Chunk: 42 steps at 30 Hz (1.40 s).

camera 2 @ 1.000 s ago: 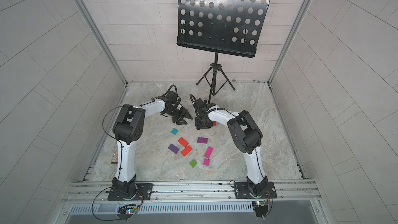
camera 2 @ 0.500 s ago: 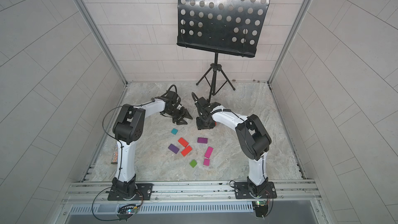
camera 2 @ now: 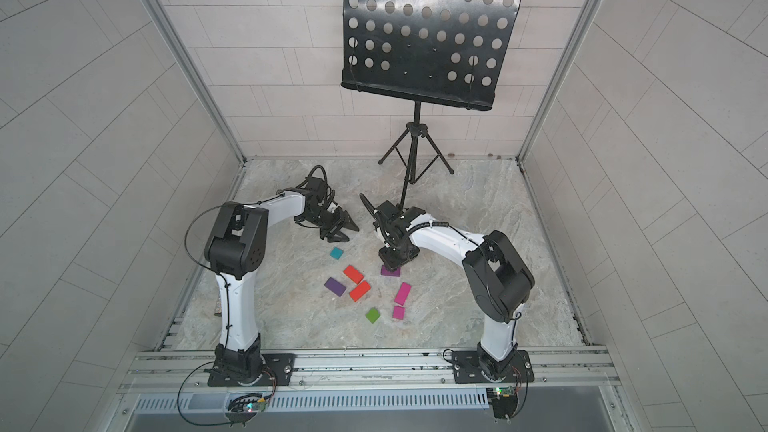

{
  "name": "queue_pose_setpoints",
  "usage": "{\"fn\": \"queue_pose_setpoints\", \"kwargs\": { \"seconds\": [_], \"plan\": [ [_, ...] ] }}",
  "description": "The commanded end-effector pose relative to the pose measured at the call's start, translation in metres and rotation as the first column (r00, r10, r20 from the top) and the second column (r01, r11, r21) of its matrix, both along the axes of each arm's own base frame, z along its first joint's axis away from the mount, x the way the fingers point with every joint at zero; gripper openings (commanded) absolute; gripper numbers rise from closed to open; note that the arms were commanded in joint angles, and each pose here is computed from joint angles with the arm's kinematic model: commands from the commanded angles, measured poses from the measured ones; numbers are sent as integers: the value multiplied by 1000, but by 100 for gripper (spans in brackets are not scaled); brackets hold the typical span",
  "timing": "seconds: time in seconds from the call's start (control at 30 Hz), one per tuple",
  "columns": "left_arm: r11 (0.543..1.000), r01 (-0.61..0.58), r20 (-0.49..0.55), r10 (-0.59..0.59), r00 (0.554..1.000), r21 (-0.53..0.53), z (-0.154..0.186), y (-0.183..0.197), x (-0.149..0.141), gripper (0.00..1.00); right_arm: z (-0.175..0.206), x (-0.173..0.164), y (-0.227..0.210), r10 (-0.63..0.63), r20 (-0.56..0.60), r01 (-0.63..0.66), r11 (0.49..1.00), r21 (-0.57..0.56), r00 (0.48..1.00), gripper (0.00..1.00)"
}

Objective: Assemble the number 7 with building blocks
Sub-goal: Assemble the building block at the center of the board, then pick up the building block from the center of the board.

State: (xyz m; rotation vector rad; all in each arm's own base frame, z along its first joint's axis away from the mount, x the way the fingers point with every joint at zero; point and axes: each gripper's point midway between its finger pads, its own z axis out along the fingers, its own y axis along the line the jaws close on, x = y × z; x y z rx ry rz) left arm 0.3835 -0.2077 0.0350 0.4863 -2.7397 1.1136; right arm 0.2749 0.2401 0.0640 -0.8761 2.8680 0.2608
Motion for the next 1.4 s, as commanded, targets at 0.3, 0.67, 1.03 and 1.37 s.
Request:
{"fn": "queue_pose_setpoints", "kwargs": {
  "seconds": [0.3, 0.67, 1.03, 1.37],
  "plan": [
    [999, -41, -4, 41, 999, 27, 7, 29, -17, 59, -21, -10, 19, 217, -12, -217, 975, -40, 976, 53],
    [998, -54, 2, 54, 999, 30, 11, 34, -17, 59, -36, -5, 15, 258, -14, -258, 962, -93, 966, 59],
    [998, -58, -2, 58, 998, 30, 10, 35, -18, 59, -49, -9, 8, 285, -62, -291, 947, -133, 957, 56],
    [998, -58, -4, 58, 998, 28, 8, 35, -17, 59, -42, -21, -2, 249, -68, -256, 958, -131, 966, 35]
  ]
}}
